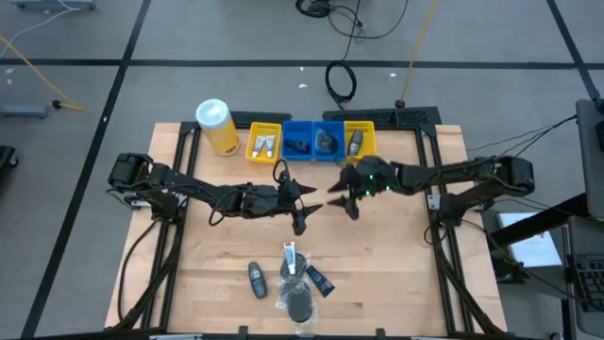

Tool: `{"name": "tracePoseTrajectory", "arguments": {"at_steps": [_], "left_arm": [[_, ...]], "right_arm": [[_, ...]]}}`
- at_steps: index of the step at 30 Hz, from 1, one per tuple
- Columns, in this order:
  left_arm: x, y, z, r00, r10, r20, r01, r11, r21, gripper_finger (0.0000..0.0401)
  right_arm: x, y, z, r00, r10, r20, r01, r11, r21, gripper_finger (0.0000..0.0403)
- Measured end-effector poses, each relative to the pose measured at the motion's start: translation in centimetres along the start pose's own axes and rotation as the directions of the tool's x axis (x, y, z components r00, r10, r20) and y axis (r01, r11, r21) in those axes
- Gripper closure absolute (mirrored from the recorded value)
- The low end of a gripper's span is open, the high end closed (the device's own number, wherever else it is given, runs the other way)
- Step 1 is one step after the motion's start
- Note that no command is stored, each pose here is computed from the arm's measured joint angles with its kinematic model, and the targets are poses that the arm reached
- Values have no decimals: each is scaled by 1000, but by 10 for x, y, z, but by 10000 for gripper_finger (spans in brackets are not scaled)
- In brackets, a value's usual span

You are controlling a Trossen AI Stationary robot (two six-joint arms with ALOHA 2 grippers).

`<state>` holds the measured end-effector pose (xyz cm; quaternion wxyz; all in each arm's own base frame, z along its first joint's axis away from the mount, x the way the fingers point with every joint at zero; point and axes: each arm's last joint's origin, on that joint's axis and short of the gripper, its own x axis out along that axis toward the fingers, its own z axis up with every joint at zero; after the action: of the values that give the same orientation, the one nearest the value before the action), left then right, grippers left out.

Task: Pick & Place Travel size toiletries
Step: Put the shave cream into the left blue bin

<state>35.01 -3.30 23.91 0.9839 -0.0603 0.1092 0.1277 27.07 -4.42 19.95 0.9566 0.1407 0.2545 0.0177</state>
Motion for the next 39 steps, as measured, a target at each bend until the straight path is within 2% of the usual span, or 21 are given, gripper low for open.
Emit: {"name": "tracePoseTrajectory", "arguments": {"at_steps": [8, 13, 20, 23, 33, 39], "left_arm": [[0, -1, 0, 1000, -5, 0, 5, 1000, 18, 158], [0, -1, 0, 1000, -6, 0, 6, 1000, 31, 158], [0, -1, 0, 1000, -7, 0, 7, 999, 31, 158], [0, -1, 0, 1000, -7, 1, 7, 1000, 31, 158], [0, -1, 0, 1000, -7, 0, 7, 1000, 30, 158], [0, -1, 0, 1000, -7, 0, 7, 1000, 30, 158]], "right_arm": [[9, 60, -15, 988, 144, -65, -147, 988, -50, 207], [12, 96, -29, 987, 138, -79, -144, 987, -73, 207], [19, 136, -54, 995, 77, -59, -81, 994, -68, 207], [29, 147, -64, 997, 72, -35, -74, 995, -65, 207], [59, 168, -103, 987, 153, -40, -154, 988, -7, 207], [72, 177, -124, 987, 149, -64, -147, 989, 33, 207]]}}
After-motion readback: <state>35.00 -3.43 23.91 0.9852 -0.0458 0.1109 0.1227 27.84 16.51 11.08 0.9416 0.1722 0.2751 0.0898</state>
